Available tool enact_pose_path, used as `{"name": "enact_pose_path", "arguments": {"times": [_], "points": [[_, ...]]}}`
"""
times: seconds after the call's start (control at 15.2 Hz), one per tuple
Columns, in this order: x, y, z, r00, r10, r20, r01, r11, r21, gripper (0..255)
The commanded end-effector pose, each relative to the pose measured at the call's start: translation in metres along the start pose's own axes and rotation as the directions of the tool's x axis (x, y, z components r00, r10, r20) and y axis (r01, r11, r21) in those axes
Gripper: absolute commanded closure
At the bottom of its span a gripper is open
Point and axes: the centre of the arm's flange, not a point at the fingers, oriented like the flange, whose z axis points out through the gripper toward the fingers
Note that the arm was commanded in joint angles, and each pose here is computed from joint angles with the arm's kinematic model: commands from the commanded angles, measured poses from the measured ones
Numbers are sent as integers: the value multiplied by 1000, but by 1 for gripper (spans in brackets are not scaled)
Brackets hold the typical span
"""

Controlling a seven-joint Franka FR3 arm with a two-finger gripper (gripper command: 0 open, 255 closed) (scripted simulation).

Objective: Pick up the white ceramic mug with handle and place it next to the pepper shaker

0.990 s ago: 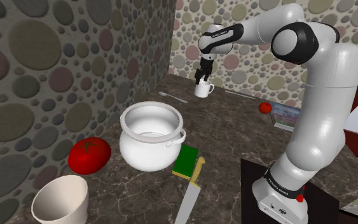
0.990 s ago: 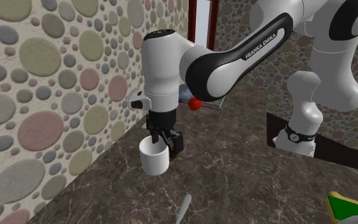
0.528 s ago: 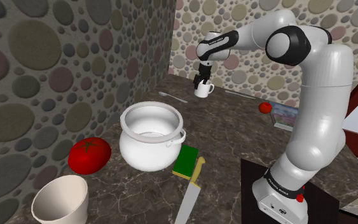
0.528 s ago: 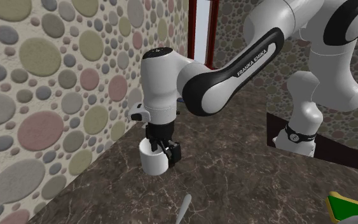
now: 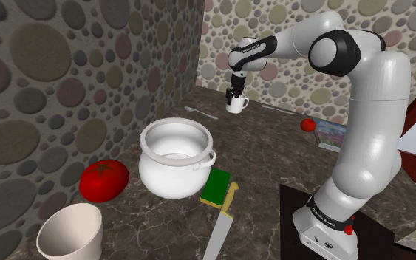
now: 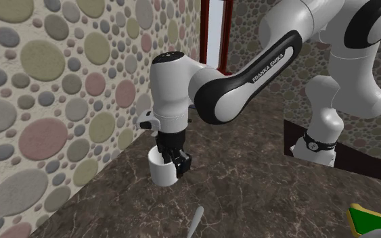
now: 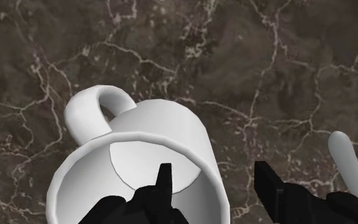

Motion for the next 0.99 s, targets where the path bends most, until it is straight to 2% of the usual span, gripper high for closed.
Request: {"name": "enact_pose_path", "arguments": {"times": [0.0, 0.53, 0.92], "points": [[0, 0, 0, 1000, 0, 0, 0, 1000, 0, 255], [0, 0, 0, 1000, 0, 0, 0, 1000, 0, 255], [1, 0, -32, 1000, 0, 0, 0, 1000, 0, 255]]}}
